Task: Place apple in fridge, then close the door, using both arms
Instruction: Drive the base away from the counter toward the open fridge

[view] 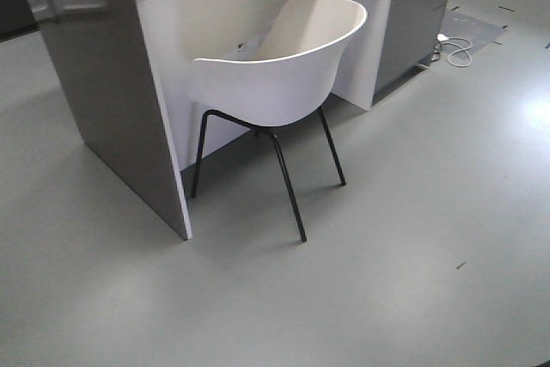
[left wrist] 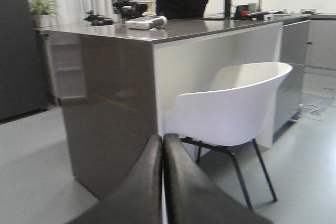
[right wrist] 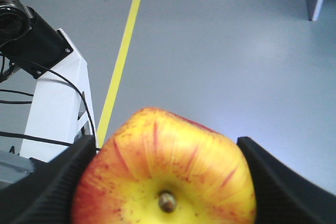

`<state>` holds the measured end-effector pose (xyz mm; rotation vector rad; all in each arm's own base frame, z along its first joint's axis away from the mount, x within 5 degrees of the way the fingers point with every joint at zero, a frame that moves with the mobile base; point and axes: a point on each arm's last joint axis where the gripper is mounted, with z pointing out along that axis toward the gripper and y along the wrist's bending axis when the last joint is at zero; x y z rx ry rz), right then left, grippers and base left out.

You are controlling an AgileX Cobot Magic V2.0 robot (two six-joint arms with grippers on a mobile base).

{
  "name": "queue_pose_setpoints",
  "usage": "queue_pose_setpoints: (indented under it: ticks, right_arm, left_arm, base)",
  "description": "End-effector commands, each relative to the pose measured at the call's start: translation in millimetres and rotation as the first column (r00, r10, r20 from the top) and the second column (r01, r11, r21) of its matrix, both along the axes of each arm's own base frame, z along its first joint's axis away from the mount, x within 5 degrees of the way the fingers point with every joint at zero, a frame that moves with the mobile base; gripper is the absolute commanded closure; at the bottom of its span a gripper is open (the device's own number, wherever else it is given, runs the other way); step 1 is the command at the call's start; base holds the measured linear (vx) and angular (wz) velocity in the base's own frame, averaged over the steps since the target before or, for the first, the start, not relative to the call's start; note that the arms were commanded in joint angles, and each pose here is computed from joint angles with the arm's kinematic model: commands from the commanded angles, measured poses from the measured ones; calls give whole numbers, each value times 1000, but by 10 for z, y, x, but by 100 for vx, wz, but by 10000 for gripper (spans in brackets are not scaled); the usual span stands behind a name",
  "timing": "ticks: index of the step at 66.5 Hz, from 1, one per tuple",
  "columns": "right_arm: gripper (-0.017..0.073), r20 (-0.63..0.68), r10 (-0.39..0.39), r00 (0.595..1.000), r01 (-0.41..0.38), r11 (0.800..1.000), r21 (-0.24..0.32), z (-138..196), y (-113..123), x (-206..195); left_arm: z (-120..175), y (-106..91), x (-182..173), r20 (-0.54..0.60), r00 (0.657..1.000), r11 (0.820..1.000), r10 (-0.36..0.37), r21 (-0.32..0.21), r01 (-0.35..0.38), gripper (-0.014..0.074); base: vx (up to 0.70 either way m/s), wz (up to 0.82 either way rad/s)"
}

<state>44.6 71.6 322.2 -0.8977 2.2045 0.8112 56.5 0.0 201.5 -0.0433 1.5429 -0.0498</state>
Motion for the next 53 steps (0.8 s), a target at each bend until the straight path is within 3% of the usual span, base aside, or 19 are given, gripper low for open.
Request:
queue_pose_setpoints:
  ticks: [1, 53]
  right_arm:
    - [368, 36, -8, 999, 6, 998, 64, 115, 30, 18]
    - [368, 35, -8, 999, 5, 998, 63, 114, 30, 17]
  left_arm:
    - [136, -7, -27, 110, 994, 1000, -9, -9, 10, 600]
    - [136, -7, -27, 110, 994, 1000, -9, -9, 10, 600]
  base:
    - [0, 43]
    - [1, 47]
